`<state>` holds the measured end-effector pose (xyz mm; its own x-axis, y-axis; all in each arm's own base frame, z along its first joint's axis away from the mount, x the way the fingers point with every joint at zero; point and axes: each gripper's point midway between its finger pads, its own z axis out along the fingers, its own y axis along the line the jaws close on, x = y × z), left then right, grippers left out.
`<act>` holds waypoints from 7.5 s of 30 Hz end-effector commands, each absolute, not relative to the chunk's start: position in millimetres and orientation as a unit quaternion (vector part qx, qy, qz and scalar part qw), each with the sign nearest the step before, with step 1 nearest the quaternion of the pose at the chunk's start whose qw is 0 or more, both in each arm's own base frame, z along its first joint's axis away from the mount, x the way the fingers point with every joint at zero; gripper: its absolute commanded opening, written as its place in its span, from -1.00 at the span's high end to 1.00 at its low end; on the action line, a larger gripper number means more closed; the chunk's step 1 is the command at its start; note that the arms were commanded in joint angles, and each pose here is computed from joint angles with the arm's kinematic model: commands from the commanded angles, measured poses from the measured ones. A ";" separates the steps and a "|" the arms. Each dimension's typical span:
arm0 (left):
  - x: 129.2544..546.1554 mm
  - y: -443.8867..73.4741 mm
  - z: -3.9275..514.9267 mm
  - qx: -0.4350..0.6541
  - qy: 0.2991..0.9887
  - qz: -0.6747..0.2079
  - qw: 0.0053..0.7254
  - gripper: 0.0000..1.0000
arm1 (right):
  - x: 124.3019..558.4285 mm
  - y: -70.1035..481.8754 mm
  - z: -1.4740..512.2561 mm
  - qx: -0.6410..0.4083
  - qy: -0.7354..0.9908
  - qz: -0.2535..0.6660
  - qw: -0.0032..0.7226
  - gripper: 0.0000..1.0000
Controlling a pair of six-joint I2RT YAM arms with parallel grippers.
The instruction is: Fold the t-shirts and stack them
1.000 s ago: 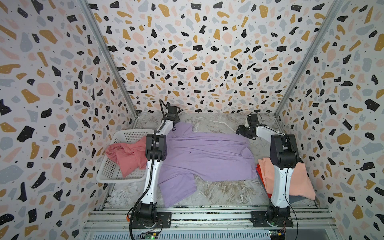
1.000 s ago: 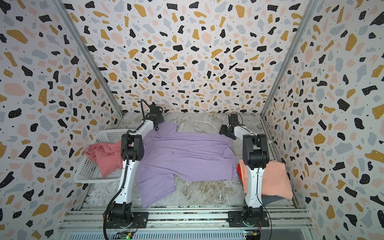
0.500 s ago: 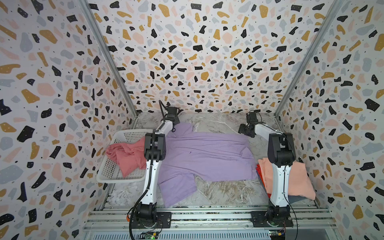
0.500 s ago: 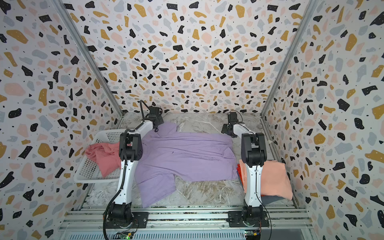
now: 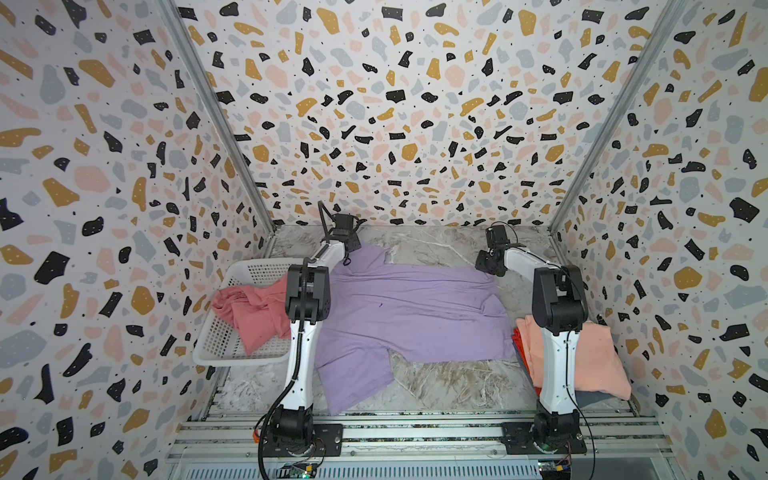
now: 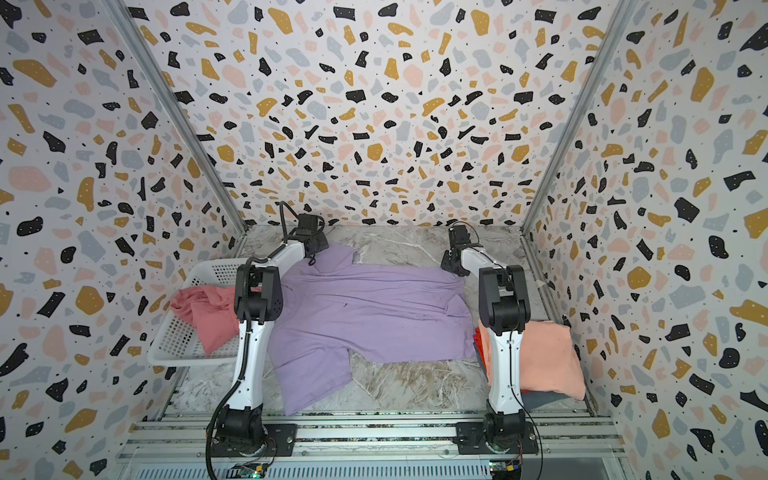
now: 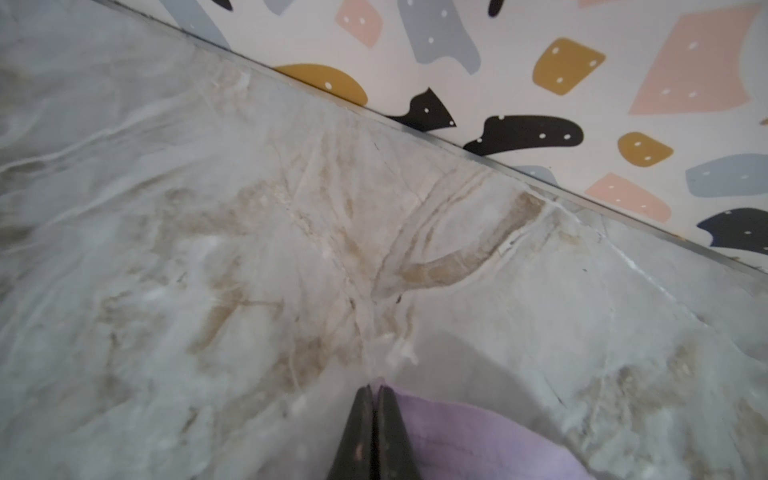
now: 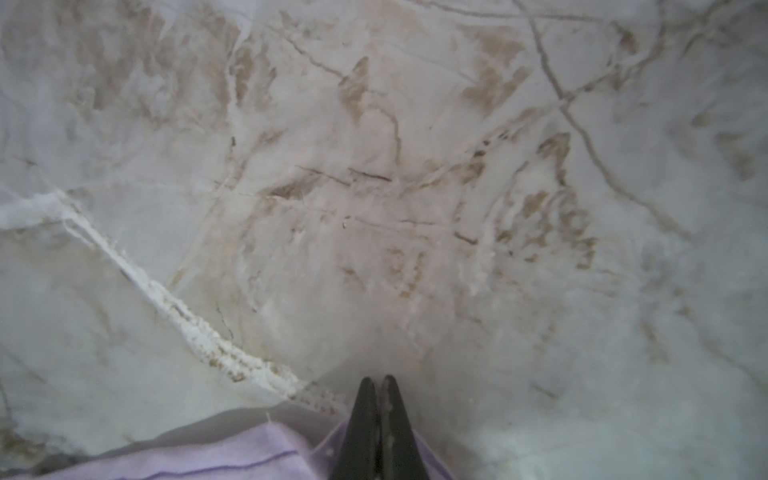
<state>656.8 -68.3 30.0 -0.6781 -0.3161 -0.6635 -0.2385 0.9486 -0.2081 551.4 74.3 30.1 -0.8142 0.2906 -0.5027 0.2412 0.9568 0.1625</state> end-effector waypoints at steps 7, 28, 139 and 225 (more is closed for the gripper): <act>673.8 -88.3 131.0 -0.111 0.878 -0.131 0.447 1.00 | 606.4 74.1 146.1 0.133 0.871 0.123 0.457 1.00; 688.5 -55.6 242.9 -0.146 0.791 -0.136 0.578 1.00 | 634.6 48.3 212.9 0.130 0.813 0.143 0.549 1.00; 504.5 -144.5 45.3 -0.117 0.952 0.038 0.280 0.80 | 485.2 76.3 37.4 0.052 0.934 0.194 0.295 0.10; 440.4 -80.2 100.3 -0.169 0.947 -0.134 0.238 -0.04 | 503.7 48.5 124.1 0.137 0.925 0.141 0.326 -0.26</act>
